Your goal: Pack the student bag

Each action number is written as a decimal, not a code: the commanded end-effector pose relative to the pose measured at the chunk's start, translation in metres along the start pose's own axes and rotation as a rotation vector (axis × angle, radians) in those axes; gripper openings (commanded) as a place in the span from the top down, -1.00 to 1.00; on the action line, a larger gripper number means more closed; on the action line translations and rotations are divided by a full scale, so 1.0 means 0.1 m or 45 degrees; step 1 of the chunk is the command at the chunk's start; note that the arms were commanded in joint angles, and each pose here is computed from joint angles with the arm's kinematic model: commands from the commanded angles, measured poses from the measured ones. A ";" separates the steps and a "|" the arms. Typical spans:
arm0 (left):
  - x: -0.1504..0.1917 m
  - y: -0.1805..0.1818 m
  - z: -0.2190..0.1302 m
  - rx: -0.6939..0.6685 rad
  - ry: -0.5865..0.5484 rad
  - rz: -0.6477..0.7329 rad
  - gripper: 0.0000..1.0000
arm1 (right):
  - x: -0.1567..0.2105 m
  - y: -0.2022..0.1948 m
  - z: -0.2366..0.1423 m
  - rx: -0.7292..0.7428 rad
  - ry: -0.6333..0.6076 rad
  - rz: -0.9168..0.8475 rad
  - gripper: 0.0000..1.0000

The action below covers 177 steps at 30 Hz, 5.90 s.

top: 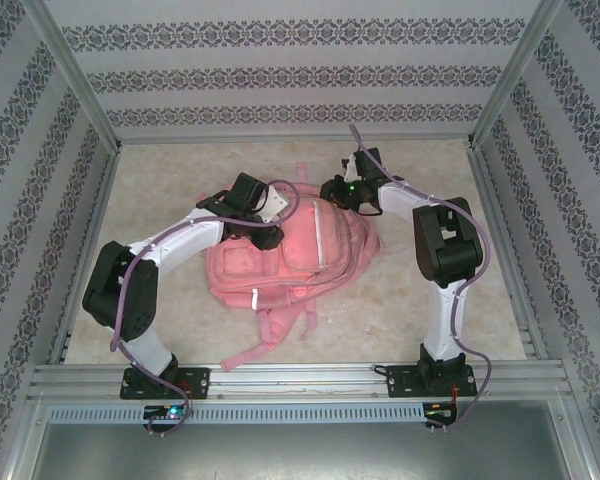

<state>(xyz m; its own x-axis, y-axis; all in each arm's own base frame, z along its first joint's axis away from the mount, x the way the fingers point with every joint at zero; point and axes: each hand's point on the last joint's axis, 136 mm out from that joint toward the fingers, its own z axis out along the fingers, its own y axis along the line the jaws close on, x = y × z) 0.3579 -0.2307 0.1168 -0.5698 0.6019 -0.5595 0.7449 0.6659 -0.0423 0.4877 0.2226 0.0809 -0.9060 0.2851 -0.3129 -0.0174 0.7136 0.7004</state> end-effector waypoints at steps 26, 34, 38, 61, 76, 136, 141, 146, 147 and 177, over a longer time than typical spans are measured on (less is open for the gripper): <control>0.19 -0.89 0.51 0.280 0.062 0.904 -0.12 | 1.71 -0.18 -1.42 0.049 0.112 0.240 0.02; 0.17 -0.84 0.49 0.221 0.005 0.828 0.86 | 2.01 -0.01 -1.28 0.030 0.214 0.209 0.03; -0.05 -0.94 0.34 0.293 -0.084 0.730 1.00 | 2.09 0.15 -1.27 0.003 0.215 0.159 0.05; -0.42 -0.79 0.23 0.550 -0.268 0.220 1.00 | 1.83 0.38 -0.83 0.279 0.008 -0.575 0.23; -0.25 -0.64 0.21 0.455 -0.211 0.299 1.00 | 1.68 0.24 -0.79 0.411 0.009 -0.679 1.00; 0.12 0.29 0.24 0.116 -0.199 -1.839 -0.07 | 2.36 0.90 -0.17 -0.064 0.363 -0.973 1.00; 0.08 0.31 0.04 0.039 -0.258 -1.845 -0.07 | 2.38 0.87 -0.17 -0.049 0.368 -0.969 1.00; 0.06 0.33 -0.19 -0.022 -0.324 -1.880 -0.05 | 2.39 0.87 -0.18 -0.048 0.368 -0.969 1.00; 0.04 0.30 -0.18 -0.014 -0.322 -1.873 -0.05 | 2.38 0.88 -0.18 -0.050 0.365 -0.968 1.00; 0.29 0.00 0.29 -0.058 -0.100 -1.805 -0.01 | 2.29 0.83 -0.22 0.028 0.304 -0.941 1.00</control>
<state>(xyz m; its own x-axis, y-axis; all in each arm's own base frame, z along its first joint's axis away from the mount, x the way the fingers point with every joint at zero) 0.3693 -0.2157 0.0886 -0.7670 -0.6263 -0.1393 -0.4288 0.6619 -0.6148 0.2767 0.3261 0.0701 -0.7306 -0.4188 -0.5392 -0.6377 0.7007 0.3199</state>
